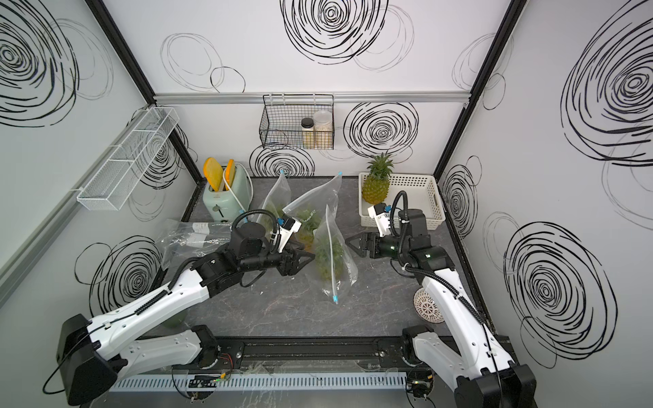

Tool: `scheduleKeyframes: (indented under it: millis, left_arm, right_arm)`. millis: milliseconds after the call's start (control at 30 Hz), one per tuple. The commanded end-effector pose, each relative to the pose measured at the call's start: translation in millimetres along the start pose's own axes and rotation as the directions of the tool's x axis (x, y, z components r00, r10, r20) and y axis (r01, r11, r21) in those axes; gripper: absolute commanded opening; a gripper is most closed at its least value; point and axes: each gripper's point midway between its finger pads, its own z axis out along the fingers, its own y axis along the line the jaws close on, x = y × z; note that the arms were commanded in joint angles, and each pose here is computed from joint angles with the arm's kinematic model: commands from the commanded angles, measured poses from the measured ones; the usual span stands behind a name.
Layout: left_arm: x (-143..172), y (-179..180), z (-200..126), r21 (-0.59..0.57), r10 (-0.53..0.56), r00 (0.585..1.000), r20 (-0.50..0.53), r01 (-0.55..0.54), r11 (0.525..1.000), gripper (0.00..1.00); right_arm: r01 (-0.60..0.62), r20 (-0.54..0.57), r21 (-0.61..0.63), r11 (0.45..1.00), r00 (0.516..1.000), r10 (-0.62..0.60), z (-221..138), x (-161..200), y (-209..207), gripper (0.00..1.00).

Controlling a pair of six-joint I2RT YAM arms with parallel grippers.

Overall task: Open the zip-top bag and take out the pineapple
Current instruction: Open the zipper of the food storage bag at the center of the board.

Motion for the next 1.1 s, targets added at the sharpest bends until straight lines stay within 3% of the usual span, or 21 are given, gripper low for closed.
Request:
scheduleKeyframes:
  millis: [0,433,533,633,733,1000,1067]
  left_arm:
    - [-12.0,-10.3,8.0,0.087,-0.030,0.998,0.062,0.024,0.996,0.66]
    - [0.4,6.5,53.8,0.075,-0.041,0.998,0.046,0.037,0.997,0.65]
    - [4.3,7.9,62.0,0.077,-0.036,0.999,0.033,0.034,0.996,0.62]
    - [5.6,7.9,66.8,0.083,-0.039,0.999,0.025,0.037,0.996,0.51]
    - [5.3,7.1,68.3,0.084,-0.041,0.999,0.027,0.039,0.996,0.36]
    - [6.2,7.7,67.0,0.076,-0.040,0.999,0.028,0.038,0.996,0.00]
    - [7.8,8.5,66.1,0.070,-0.037,0.999,0.022,0.035,0.997,0.00]
  right_arm:
    - [0.005,-0.042,-0.130,0.992,0.999,-0.011,3.7,7.1,19.8,0.78]
    - [-0.030,-0.112,-0.127,0.991,0.994,0.016,57.2,20.3,1.1,0.75]
    - [-0.032,-0.103,-0.135,0.990,0.995,0.018,62.0,18.0,-1.4,0.72]
    - [-0.046,-0.116,-0.133,0.990,0.993,0.030,67.1,19.2,-6.1,0.68]
    - [-0.062,-0.130,-0.146,0.987,0.991,0.044,72.2,21.8,-9.2,0.55]
    - [-0.078,-0.136,-0.150,0.986,0.989,0.058,74.0,23.9,-13.4,0.01]
    - [-0.074,-0.119,-0.135,0.988,0.991,0.058,70.3,21.2,-15.9,0.00]
